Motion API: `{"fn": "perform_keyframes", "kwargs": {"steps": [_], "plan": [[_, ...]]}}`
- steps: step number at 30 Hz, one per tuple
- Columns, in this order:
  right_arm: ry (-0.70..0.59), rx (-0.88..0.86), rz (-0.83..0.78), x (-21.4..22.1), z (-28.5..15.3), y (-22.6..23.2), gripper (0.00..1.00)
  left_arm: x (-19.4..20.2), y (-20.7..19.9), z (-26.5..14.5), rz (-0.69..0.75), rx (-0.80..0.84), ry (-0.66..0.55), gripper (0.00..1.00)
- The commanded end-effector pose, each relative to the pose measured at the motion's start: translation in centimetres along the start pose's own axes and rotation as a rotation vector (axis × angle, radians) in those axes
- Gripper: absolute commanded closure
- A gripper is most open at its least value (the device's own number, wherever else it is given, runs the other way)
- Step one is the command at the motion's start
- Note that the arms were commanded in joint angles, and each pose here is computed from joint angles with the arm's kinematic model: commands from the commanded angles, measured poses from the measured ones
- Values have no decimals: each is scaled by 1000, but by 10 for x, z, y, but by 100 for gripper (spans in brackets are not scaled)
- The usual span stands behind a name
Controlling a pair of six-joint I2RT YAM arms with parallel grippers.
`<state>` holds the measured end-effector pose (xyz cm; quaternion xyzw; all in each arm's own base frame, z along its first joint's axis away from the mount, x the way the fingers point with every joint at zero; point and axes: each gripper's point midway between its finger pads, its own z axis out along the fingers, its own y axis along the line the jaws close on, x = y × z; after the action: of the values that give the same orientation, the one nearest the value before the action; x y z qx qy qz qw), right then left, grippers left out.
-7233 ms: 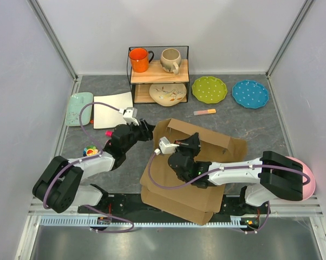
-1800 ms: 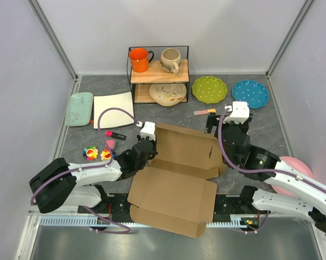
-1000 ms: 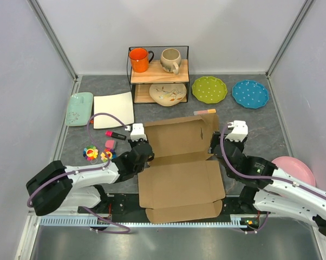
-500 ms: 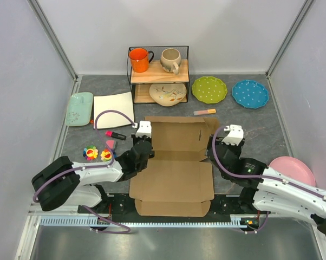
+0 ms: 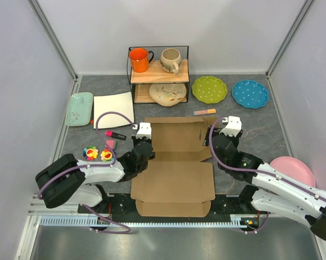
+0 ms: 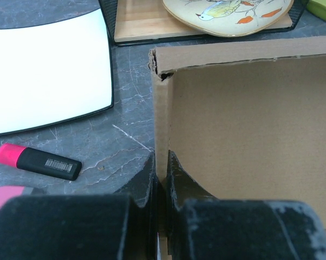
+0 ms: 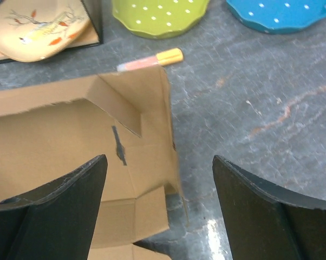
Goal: Fold the paper box
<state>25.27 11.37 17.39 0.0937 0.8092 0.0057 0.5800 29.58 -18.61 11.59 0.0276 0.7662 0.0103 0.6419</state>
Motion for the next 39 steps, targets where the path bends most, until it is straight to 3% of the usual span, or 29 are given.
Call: {"fn": "perform_keyframes", "kwargs": {"steps": [1,6,12,19,29,32,35,39], "plan": [[-103,-124,21,-56,-1,38,14,10,9,0,11,-44,18,98],[-39,-157,-115,-57,11,58,16,5,6,0,23,-24,5,98],[29,-81,-292,-45,17,45,17,1,-1,0,66,13,20,98],[65,-103,-340,-32,20,44,17,3,-8,3,77,26,45,98],[132,-39,-385,-9,58,54,23,0,-6,0,57,34,42,98],[152,-29,-317,-8,68,52,33,2,-7,0,40,33,50,98],[172,-109,-225,-3,64,66,56,7,-9,-1,20,39,71,98],[207,-195,-101,8,55,79,61,9,-9,-2,-4,33,74,98]]}}
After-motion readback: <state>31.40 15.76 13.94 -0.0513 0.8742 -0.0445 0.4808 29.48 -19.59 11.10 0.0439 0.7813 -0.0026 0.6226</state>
